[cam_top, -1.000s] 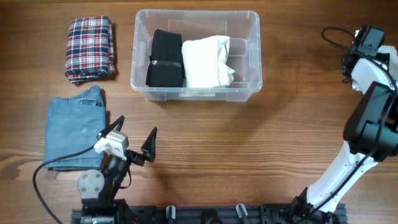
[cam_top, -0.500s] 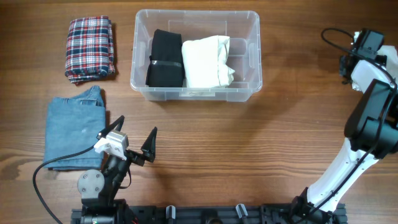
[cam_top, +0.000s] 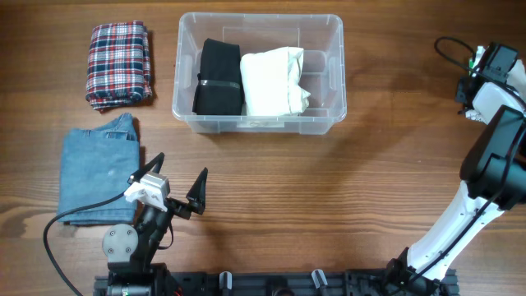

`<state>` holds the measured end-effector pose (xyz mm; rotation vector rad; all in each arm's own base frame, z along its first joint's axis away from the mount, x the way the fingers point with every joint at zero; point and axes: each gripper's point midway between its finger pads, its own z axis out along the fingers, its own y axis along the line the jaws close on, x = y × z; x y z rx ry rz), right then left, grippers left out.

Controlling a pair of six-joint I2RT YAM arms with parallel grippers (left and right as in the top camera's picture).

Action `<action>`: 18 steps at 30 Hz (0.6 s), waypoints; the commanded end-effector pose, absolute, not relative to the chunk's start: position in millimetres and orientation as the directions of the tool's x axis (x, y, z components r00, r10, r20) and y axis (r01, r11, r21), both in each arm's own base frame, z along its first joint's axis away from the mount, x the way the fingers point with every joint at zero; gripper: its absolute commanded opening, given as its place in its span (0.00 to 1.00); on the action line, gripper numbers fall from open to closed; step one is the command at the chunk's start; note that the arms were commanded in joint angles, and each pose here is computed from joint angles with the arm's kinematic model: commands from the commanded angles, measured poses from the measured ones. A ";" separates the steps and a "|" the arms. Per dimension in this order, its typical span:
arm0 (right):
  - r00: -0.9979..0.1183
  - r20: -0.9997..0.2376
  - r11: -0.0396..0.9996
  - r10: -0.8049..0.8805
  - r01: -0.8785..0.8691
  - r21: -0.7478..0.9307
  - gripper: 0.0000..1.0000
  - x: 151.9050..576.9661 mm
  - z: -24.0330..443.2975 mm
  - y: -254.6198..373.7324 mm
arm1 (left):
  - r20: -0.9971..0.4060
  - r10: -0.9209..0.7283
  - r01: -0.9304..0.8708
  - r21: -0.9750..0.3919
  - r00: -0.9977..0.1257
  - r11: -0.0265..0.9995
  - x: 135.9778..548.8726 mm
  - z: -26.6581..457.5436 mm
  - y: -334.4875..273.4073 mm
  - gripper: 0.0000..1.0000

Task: Pack container
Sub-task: 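Move the right gripper to the white item with green patch and grasp, then carry the white green-patch item with the right gripper over the container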

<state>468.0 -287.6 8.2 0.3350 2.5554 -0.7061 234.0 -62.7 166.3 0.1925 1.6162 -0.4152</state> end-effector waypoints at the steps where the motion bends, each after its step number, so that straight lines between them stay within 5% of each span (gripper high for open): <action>1: -0.877 -0.437 0.842 0.198 0.381 -0.382 0.14 448.4 -28.4 -284.7 | -0.990 -0.113 0.360 -0.137 -0.087 0.923 234.6 165.1 -60.5 1.00; 9: -0.786 -0.572 0.747 0.233 0.521 -0.412 0.05 452.9 58.1 -304.4 | -0.990 -0.113 0.360 -0.137 -0.087 0.923 234.6 165.1 -60.5 1.00; 18: -0.516 -0.851 0.738 0.099 0.611 -0.285 0.04 450.5 269.1 -262.1 | -0.990 -0.113 0.360 -0.137 -0.087 0.923 234.6 165.1 -60.5 1.00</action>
